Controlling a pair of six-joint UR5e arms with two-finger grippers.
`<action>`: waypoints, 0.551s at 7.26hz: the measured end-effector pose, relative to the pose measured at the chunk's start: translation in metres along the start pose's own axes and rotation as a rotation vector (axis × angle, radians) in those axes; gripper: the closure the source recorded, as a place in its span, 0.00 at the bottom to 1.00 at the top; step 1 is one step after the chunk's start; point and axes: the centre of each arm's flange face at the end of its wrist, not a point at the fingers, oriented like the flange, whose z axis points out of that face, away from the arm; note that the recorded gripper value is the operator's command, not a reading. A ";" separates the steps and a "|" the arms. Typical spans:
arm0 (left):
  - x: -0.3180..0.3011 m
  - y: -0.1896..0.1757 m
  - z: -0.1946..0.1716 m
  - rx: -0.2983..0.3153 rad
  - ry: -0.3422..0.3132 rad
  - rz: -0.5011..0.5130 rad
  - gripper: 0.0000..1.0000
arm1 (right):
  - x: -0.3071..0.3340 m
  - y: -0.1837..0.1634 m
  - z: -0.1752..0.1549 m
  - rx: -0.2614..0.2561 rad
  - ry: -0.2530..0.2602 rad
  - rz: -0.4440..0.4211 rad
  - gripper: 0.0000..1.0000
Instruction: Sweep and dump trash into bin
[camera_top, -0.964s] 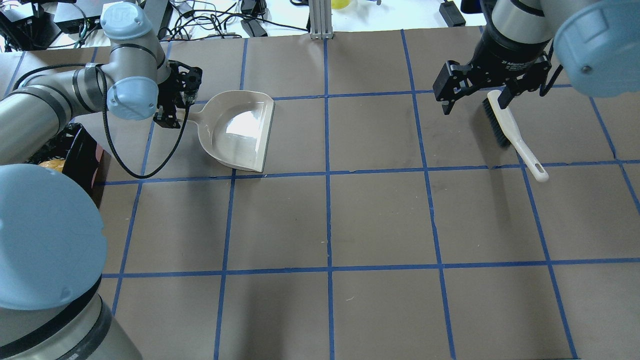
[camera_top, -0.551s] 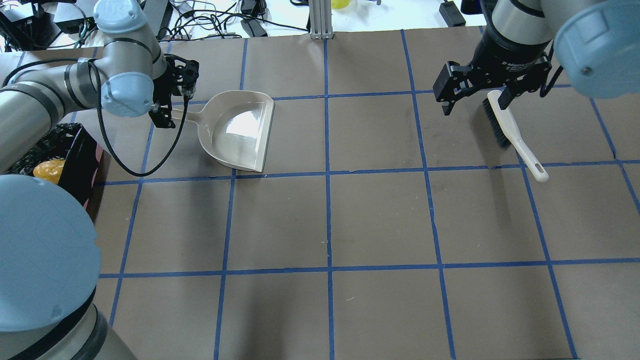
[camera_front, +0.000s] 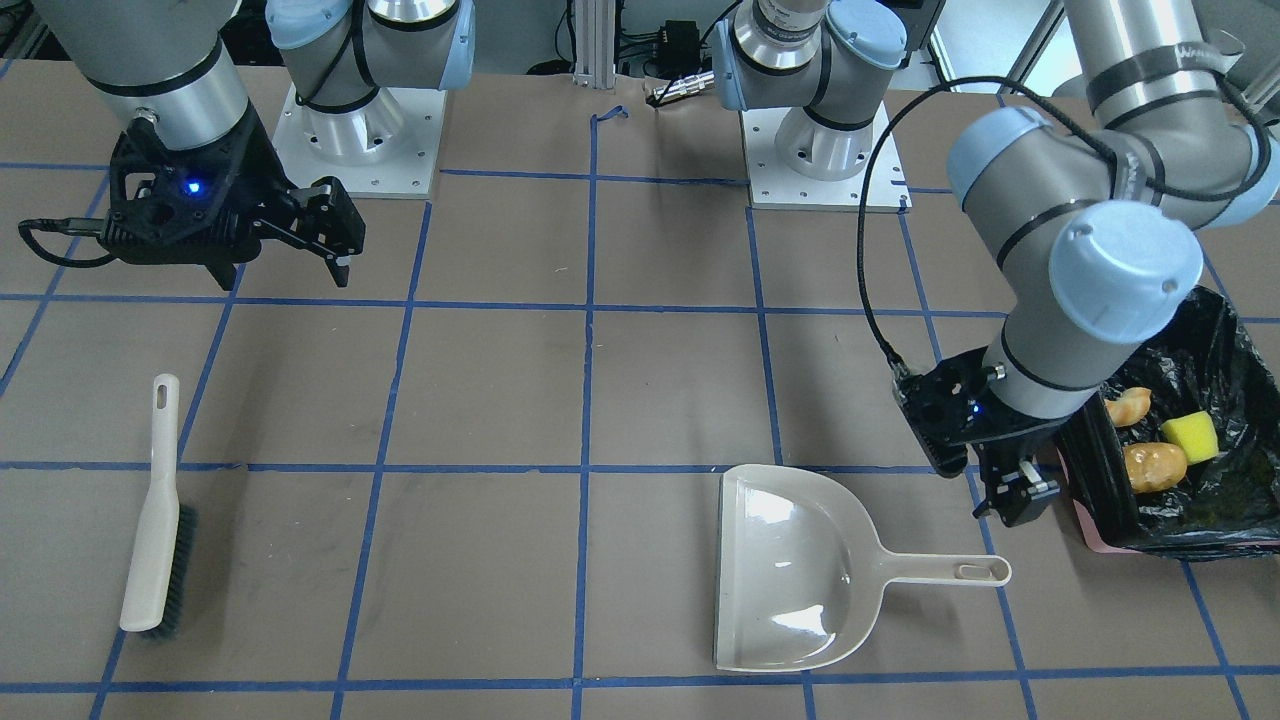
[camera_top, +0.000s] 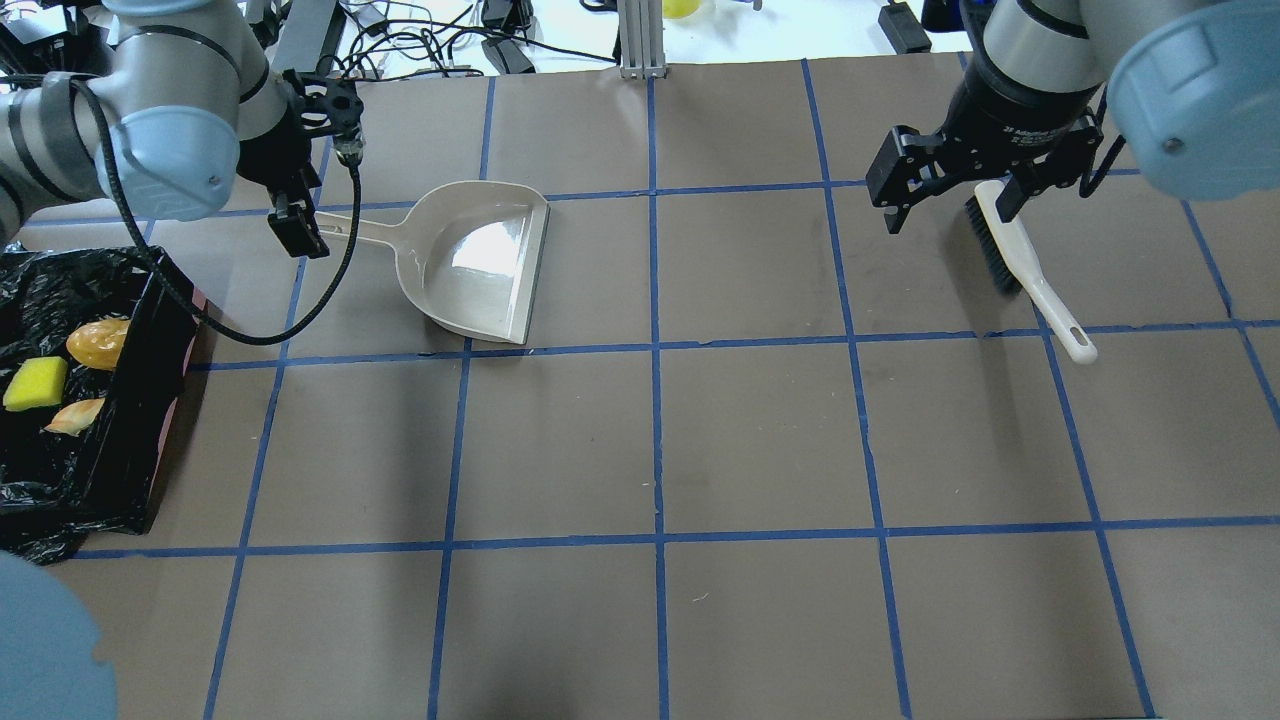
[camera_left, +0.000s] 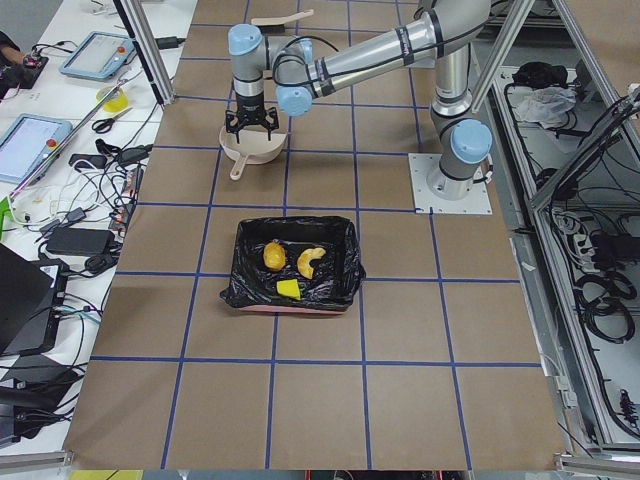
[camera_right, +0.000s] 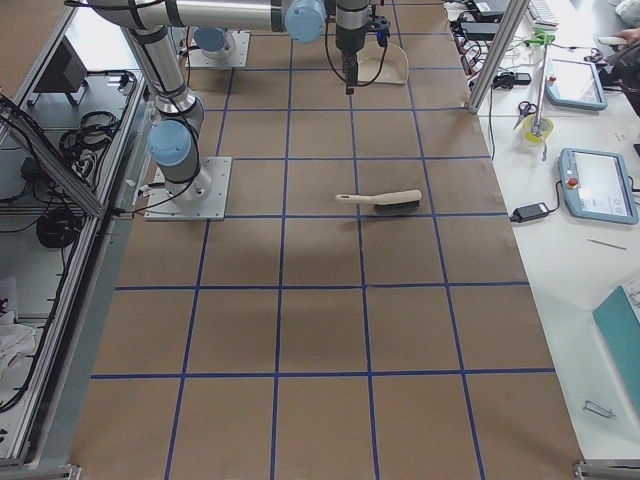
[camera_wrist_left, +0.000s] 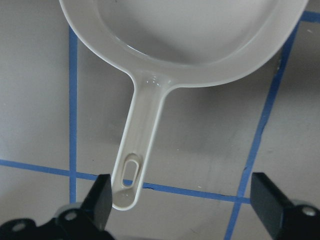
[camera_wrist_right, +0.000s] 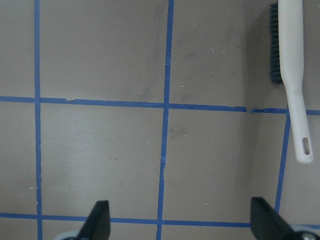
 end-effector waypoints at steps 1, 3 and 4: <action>0.022 0.006 -0.026 0.002 0.004 -0.083 0.06 | 0.000 0.003 0.003 -0.006 0.000 0.000 0.00; 0.068 0.019 -0.076 0.000 0.032 -0.260 0.05 | 0.000 0.007 0.005 -0.009 0.001 0.001 0.00; 0.084 0.023 -0.094 0.002 0.039 -0.402 0.02 | 0.000 0.007 0.005 -0.009 0.001 0.001 0.00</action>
